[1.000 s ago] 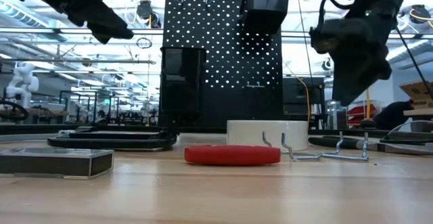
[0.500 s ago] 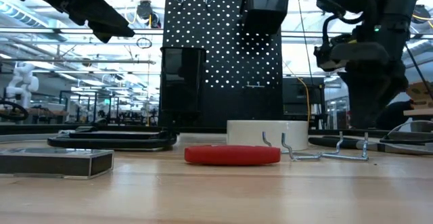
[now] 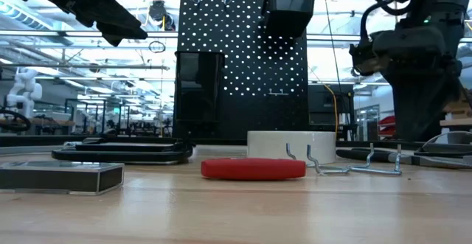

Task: Hang tools onto peg board
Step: Put the black pliers into the left black tool bin

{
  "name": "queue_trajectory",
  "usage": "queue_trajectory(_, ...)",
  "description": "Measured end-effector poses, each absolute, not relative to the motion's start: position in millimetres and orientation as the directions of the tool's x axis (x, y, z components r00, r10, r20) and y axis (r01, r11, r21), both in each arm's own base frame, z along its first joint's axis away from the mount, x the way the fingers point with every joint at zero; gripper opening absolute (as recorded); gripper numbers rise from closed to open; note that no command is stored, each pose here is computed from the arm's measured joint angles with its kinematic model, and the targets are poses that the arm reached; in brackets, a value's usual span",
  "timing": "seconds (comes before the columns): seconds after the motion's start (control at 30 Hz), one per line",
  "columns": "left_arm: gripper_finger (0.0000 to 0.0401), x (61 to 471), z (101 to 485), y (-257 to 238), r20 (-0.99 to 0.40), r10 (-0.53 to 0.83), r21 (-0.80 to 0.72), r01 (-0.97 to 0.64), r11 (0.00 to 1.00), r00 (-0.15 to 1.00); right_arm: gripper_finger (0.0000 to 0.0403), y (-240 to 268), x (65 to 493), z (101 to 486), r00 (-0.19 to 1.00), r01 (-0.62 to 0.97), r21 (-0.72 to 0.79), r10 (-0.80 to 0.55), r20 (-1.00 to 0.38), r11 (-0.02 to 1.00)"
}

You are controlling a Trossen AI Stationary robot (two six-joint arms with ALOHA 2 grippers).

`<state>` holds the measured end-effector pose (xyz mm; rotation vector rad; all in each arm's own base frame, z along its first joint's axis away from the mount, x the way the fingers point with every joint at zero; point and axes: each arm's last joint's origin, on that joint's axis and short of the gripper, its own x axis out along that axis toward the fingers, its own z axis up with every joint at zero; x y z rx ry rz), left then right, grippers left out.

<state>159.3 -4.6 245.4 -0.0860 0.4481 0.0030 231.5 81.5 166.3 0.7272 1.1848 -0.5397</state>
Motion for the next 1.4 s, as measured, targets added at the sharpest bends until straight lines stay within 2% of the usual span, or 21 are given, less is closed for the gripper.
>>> queue_trajectory(0.33,0.0161,159.5,245.8,-4.6,-0.429,-0.016,-0.081,-0.021,0.996,0.903,0.0180,83.4,236.9,142.6,0.210,0.753,0.134,-0.042,-0.977,0.644)
queue_trajectory(0.73,0.0161,159.5,245.8,-4.6,-0.429,-0.016,-0.082,-0.021,0.996,0.903,0.0177,83.2,237.2,140.7,0.205,0.769,0.125,-0.057,-0.977,0.626)
queue_trajectory(0.87,0.0161,159.5,245.8,-4.6,-0.429,-0.016,-0.082,-0.021,0.996,0.903,0.0149,82.8,236.3,140.4,0.195,0.774,0.116,-0.061,-0.979,0.622)
queue_trajectory(1.1,0.0161,159.5,245.8,-4.6,-0.429,-0.016,-0.083,-0.022,0.996,0.903,0.0062,81.9,234.5,140.3,0.178,0.775,0.092,-0.076,-0.981,0.625)
queue_trajectory(1.4,0.0161,159.7,246.2,-4.6,-0.425,-0.016,-0.085,-0.022,0.996,0.905,0.0060,81.5,233.9,142.5,0.177,0.741,0.084,-0.073,-0.981,0.666)
